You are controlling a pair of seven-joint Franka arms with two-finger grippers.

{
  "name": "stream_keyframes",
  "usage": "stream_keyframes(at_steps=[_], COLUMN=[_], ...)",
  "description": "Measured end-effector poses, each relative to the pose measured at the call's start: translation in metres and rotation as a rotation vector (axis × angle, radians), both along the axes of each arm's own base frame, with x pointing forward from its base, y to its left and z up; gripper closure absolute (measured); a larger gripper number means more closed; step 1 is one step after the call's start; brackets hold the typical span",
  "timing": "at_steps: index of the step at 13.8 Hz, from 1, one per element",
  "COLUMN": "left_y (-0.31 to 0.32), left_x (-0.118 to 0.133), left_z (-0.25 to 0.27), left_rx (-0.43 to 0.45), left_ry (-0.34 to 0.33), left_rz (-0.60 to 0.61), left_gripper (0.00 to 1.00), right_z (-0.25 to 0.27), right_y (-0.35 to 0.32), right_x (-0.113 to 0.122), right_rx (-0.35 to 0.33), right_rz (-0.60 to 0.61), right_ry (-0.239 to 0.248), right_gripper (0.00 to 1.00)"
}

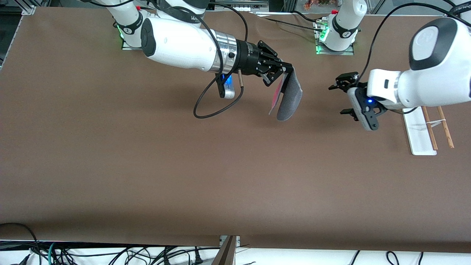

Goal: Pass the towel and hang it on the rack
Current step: 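Hold the towel up while the left gripper reaches to grasp it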

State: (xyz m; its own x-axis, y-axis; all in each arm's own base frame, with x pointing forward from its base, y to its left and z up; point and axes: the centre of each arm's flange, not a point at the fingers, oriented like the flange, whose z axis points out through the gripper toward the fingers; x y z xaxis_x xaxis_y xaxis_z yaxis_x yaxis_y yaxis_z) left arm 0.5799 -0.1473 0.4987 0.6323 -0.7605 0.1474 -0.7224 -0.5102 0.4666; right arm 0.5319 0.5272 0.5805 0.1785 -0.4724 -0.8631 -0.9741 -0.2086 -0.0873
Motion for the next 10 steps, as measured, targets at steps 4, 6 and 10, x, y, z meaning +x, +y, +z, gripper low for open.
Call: stream_keyframes(at_steps=[4,6,10], left_y=[-0.047,-0.058,-0.062], left_x=[-0.015,-0.019,-0.015], left_z=[0.002,0.008,-0.004], left_rx=[-0.054,-0.072,-0.154], left_ry=[-0.022,-0.061,-0.165], left_rz=[-0.073,-0.129,-0.216], left_gripper=[0.0,0.01,0.04], right_z=[0.001,0.001,0.001], right_y=[0.005,0.005,0.005], right_x=[-0.004,-0.004,-0.004], right_rx=[0.005,0.005,0.005], right_rz=[0.0,-0.002,-0.002], right_ry=[-0.002,-0.003,-0.003], right_gripper=[0.98,0.98,0.98])
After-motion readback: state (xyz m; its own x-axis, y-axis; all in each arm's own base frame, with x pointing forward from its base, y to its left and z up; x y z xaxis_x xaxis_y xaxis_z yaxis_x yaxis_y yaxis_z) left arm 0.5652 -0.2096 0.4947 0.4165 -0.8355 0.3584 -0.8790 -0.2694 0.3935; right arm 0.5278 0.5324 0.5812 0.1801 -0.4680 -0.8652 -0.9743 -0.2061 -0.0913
